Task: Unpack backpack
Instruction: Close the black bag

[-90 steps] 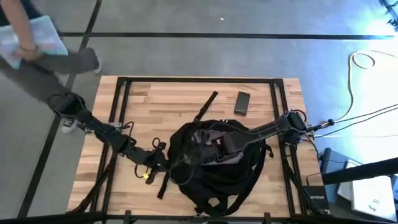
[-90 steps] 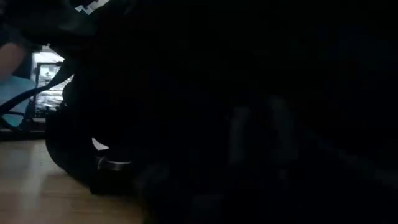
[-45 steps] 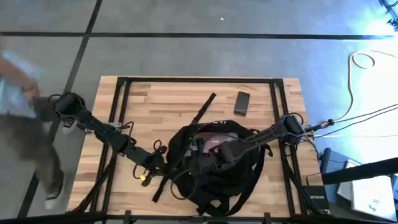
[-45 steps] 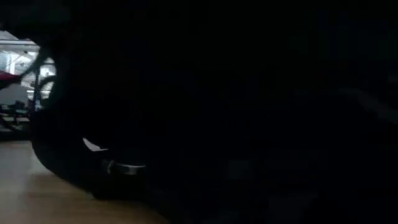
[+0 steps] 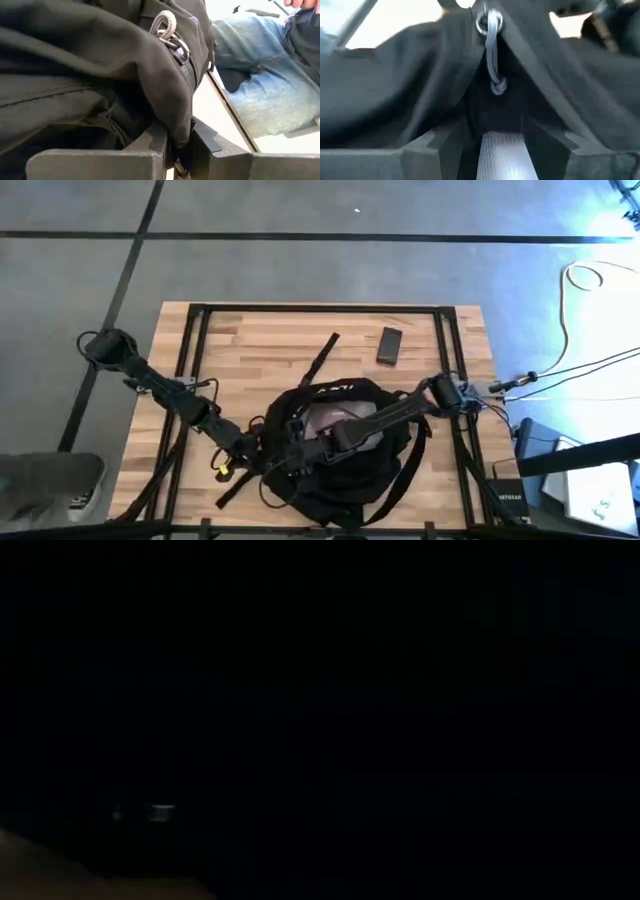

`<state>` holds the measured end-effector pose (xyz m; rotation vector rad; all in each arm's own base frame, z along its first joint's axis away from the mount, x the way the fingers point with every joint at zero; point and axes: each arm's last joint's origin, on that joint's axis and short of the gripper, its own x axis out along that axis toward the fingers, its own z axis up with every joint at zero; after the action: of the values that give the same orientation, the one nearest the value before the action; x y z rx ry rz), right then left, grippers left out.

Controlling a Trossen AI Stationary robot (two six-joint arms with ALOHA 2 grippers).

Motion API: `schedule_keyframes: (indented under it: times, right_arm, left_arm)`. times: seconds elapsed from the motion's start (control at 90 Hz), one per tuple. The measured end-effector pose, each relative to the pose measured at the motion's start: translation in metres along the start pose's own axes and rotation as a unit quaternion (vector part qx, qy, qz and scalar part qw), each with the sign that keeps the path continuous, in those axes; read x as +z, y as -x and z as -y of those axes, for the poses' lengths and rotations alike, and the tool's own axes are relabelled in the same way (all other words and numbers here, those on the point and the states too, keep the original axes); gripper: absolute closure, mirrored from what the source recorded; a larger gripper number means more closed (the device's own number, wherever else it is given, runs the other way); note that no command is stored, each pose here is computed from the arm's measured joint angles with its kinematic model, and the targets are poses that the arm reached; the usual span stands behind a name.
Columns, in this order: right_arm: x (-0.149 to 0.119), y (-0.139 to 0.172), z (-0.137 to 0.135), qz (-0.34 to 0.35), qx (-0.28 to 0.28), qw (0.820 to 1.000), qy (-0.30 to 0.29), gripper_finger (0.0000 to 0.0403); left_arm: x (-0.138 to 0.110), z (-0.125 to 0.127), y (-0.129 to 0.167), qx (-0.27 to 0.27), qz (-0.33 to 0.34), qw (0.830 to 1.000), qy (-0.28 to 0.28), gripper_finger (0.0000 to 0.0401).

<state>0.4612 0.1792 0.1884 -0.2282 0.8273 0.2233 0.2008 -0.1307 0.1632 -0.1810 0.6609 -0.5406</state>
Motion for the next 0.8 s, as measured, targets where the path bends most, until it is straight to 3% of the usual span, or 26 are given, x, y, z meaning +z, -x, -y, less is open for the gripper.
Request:
schedule_keyframes:
  times: [0.278, 0.489, 0.8]
  right_arm:
    - [0.009, -0.008, 0.001, 0.065, -0.018, 0.998, -0.006, 0.0253]
    - [0.02, -0.006, -0.003, 0.123, 0.048, 0.991, -0.016, 0.0262]
    - [0.028, -0.003, -0.002, 0.162, 0.023, 0.986, -0.03, 0.0264]
  left_arm:
    - [-0.001, 0.0, 0.0, 0.002, -0.006, 1.0, 0.001, 0.0374]
    - [-0.001, 0.0, 0.0, 0.001, -0.005, 1.0, 0.003, 0.0374]
    - [-0.001, -0.001, 0.0, 0.007, -0.004, 1.0, 0.005, 0.0374]
